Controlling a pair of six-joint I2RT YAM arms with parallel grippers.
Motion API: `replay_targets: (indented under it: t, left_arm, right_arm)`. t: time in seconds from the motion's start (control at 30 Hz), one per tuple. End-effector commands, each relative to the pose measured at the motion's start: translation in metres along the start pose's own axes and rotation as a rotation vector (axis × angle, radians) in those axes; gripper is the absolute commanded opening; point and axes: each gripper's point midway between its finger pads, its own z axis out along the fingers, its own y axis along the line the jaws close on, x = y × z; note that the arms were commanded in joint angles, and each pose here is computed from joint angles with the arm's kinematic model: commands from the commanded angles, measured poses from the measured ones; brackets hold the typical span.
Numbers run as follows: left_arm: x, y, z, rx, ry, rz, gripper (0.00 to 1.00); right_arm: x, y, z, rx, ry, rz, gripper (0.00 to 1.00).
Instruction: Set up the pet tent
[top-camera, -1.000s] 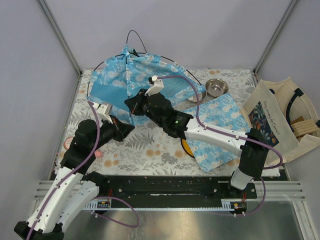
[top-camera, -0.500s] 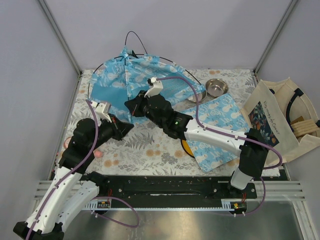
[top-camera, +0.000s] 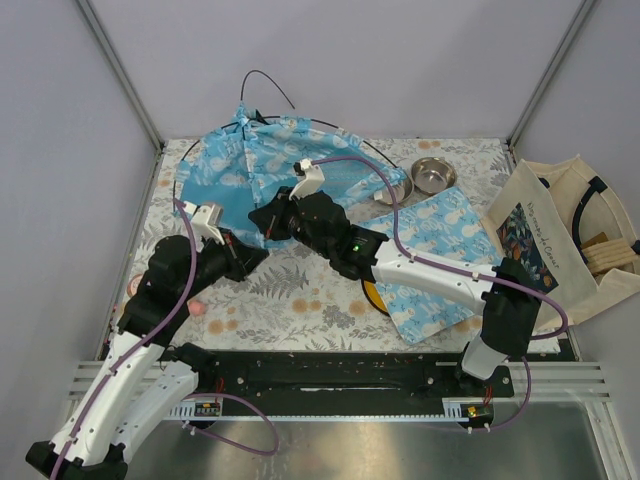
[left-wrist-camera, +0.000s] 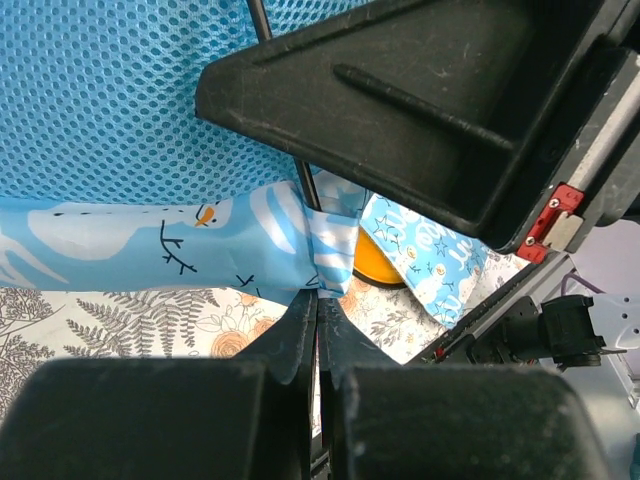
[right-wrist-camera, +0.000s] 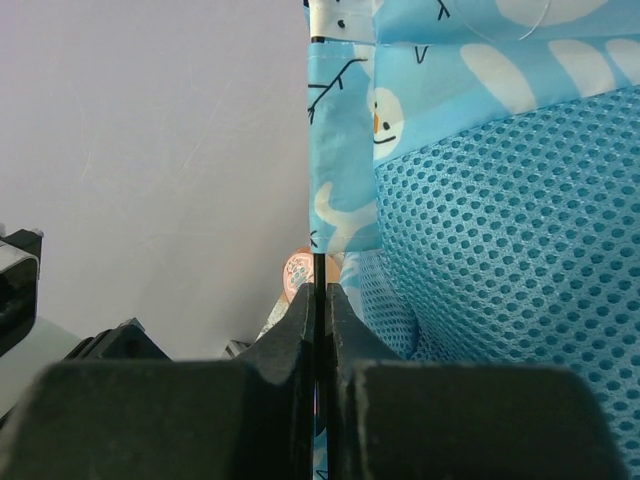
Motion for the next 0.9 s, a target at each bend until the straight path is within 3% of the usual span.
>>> replay_targets:
  t: [0.0, 0.1, 0.23, 0.37, 0.57, 0.7, 0.87]
  left_arm:
    - [-0.029, -0.020, -0.005, 0.058, -0.088, 0.017, 0.00]
    - [-0.026, -0.018, -0.005, 0.053, -0.079, 0.017, 0.02]
    - [-0.026, -0.015, -0.010, 0.031, -0.087, 0.030, 0.27]
    - [-0.031, -0.030, -0.025, 0.086, -0.096, 0.107, 0.42]
    - [-0.055, -0.052, -0.059, 0.139, -0.201, 0.266, 0.60]
    - [-0.081, -0.020, -0.052, -0.083, -0.264, 0.130, 0.66]
    - [-0.100, 0.007, -0.018, -0.263, -0.236, -0.066, 0.71]
  right_arm:
    - [-0.010, -0.032, 0.002, 0.090, -0.026, 0.011, 0.00]
    - [-0.011, -0.031, 0.000, 0.090, -0.022, 0.013, 0.00]
    - [-0.009, -0.029, -0.004, 0.084, 0.002, 0.020, 0.00]
    - [-0.002, -0.032, -0.010, 0.088, 0.061, 0.032, 0.00]
    - [0.003, -0.037, -0.021, 0.075, 0.113, 0.032, 0.00]
    - [0.017, -0.035, -0.023, 0.017, 0.163, -0.010, 0.00]
    - [0.045, -0.056, -0.033, 0.019, 0.240, -0.073, 0.00]
